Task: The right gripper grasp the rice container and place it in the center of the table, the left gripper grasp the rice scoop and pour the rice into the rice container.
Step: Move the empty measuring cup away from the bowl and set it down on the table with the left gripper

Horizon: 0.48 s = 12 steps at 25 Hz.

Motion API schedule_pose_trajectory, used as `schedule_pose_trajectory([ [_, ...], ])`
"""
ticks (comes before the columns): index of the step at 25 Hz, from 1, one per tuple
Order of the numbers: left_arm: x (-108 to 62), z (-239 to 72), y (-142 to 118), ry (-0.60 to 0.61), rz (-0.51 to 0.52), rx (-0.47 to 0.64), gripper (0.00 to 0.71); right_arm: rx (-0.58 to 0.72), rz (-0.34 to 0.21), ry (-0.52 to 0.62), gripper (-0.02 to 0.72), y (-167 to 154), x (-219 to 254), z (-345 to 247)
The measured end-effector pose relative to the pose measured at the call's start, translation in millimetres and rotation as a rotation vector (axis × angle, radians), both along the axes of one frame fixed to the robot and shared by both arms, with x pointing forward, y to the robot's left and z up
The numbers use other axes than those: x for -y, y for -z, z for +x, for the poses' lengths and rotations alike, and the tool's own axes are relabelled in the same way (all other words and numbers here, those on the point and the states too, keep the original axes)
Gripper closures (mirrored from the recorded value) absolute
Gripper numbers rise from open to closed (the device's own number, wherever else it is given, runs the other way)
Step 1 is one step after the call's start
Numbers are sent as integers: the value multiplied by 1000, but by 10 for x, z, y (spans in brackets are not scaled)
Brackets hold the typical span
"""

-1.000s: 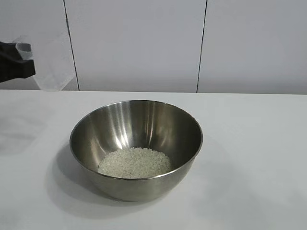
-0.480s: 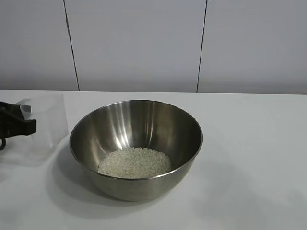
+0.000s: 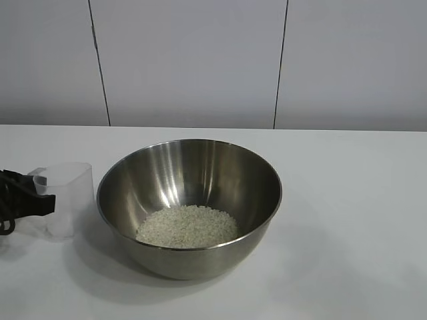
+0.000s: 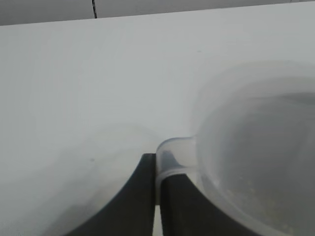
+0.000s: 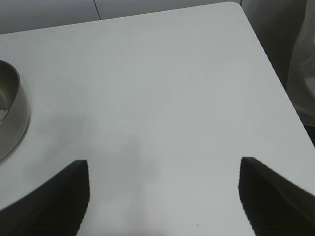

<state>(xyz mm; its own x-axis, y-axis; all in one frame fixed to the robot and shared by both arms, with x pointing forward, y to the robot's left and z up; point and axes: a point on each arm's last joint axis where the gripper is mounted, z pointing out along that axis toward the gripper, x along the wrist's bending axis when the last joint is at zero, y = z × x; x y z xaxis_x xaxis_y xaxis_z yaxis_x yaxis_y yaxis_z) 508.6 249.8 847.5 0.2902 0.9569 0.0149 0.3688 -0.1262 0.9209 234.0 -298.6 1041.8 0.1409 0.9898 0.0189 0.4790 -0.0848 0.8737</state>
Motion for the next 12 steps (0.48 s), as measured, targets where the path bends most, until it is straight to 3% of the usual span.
schedule_pose_trajectory([
  [7,0,1,-3,0,-2,4,677,0,0,0,135,0,0,0],
  [12,-4,-32,6,-1,-2,-3,574,0,0,0,135,0,0,0],
])
